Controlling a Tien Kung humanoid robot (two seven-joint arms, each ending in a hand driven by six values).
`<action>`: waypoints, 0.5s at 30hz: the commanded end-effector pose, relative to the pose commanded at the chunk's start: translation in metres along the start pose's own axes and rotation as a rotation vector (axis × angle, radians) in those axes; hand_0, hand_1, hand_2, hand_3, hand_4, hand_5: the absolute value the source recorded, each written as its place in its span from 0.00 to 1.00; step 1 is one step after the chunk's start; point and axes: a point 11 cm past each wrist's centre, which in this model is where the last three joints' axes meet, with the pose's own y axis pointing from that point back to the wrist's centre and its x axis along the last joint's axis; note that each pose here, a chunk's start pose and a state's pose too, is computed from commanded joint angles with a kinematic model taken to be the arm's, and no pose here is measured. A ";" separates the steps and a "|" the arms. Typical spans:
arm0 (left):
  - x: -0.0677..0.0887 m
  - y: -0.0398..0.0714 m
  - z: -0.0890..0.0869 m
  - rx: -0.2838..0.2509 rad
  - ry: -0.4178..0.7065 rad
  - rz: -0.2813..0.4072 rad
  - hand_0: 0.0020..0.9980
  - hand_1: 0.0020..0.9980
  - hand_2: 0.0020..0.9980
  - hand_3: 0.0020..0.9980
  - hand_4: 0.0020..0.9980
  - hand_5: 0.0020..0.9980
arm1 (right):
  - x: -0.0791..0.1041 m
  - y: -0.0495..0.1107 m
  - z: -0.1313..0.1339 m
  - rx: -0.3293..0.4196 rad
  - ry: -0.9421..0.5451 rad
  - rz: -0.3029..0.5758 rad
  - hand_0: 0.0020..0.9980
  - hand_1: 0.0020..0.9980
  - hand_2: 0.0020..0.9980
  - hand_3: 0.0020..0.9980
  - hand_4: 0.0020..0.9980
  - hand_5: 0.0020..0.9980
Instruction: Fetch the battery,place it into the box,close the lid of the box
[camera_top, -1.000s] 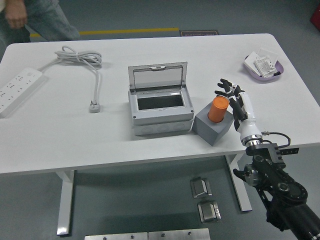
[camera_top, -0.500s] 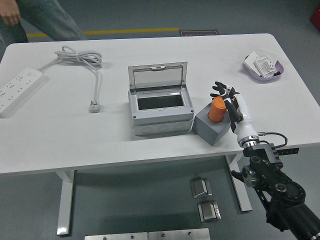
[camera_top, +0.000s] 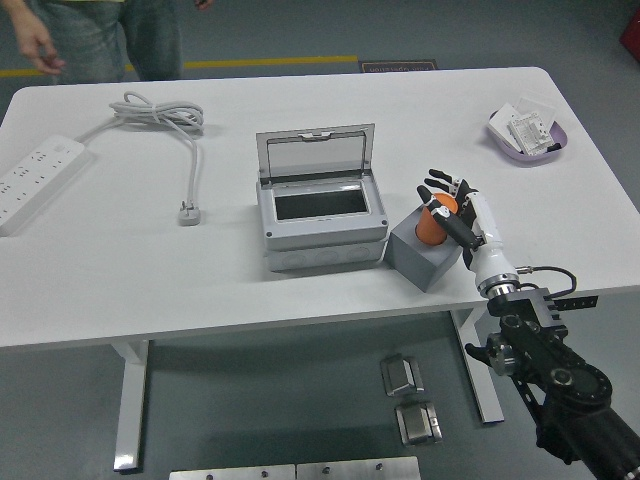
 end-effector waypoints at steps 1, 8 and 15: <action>0.000 0.000 0.000 0.000 0.000 0.000 0.62 0.62 0.58 0.63 0.69 0.16 | 0.000 0.000 0.000 -0.001 0.002 0.000 0.71 0.69 0.75 0.76 0.76 0.27; 0.001 0.000 0.000 0.002 -0.002 0.004 0.62 0.62 0.58 0.63 0.69 0.16 | 0.000 0.000 0.001 -0.005 0.017 0.001 0.71 0.69 0.76 0.75 0.70 0.23; 0.001 0.000 0.001 0.003 -0.004 0.008 0.62 0.62 0.58 0.63 0.69 0.16 | -0.001 0.000 0.001 -0.009 0.033 0.000 0.72 0.69 0.76 0.77 0.66 0.20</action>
